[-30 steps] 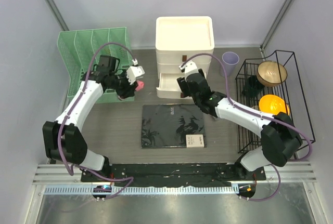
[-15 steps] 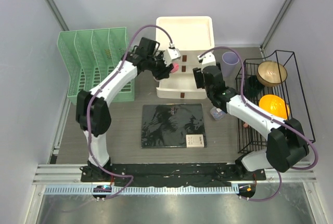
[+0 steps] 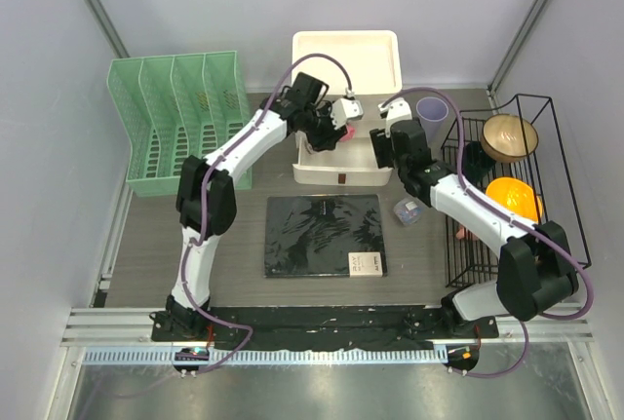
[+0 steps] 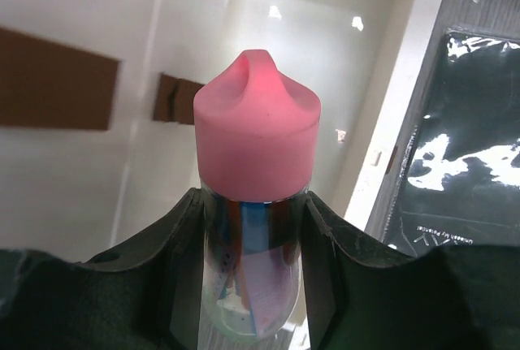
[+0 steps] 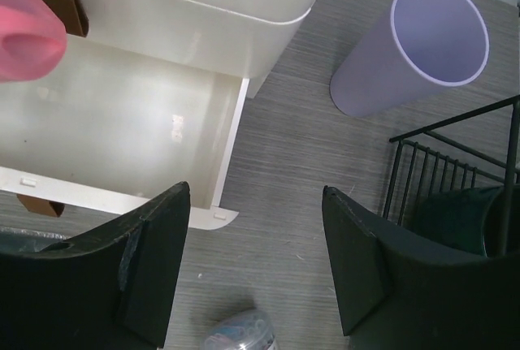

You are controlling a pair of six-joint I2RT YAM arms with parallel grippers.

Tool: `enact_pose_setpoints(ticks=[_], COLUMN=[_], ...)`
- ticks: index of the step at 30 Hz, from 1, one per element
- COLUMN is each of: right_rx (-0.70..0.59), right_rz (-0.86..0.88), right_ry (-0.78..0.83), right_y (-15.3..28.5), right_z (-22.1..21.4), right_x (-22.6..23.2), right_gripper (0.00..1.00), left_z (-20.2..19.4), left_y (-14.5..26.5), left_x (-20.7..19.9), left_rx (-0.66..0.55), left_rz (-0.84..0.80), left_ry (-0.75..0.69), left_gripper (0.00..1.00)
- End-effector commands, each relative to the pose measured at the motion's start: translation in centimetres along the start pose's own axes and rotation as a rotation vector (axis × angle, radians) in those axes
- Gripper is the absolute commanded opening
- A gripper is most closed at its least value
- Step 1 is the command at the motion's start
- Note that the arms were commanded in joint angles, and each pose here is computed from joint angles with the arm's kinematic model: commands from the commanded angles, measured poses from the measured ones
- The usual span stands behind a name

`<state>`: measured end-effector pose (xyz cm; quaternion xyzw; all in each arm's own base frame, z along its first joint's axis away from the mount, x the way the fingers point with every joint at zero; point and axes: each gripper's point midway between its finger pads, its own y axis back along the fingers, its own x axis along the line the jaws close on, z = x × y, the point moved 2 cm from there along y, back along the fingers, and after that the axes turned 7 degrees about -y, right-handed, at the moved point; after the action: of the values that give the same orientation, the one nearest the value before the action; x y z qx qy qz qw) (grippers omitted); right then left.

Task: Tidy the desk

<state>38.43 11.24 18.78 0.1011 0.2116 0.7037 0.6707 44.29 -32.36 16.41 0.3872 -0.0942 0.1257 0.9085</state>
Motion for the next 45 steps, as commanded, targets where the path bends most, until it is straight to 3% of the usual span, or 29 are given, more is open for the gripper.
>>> enact_pose_setpoints(ticks=[1, 13, 17, 23, 32, 45], right_rx=[0.018, 0.146, 0.167, 0.202, 0.256, 0.44], right_rz=[0.046, 0.135, 0.147, 0.152, 0.204, 0.253], right_ry=[0.002, -0.022, -0.013, 0.005, 0.06, 0.211], right_y=[0.0, 0.2, 0.5, 1.5, 3.7, 6.5], right_z=[0.1, -1.3, -1.5, -2.8, -4.7, -9.7], right_x=[-0.5, -0.8, -0.7, -1.0, -1.0, -2.0], right_gripper=[0.7, 0.7, 0.7, 0.7, 0.71, 0.77], left_z=[0.7, -1.5, -1.6, -1.0, 0.6, 3.7], left_y=[-0.8, -3.4, -3.5, -3.1, -1.9, 5.1], left_x=[0.1, -0.3, -0.2, 0.2, 0.2, 0.4], left_rx=[-0.008, 0.045, 0.046, 0.037, 0.016, -0.015], left_rz=[-0.007, -0.028, -0.025, -0.005, 0.017, 0.147], left_ry=[-0.049, -0.052, -0.051, -0.049, -0.041, 0.018], left_gripper=[0.13, 0.34, 0.5, 0.64, 0.7, 0.78])
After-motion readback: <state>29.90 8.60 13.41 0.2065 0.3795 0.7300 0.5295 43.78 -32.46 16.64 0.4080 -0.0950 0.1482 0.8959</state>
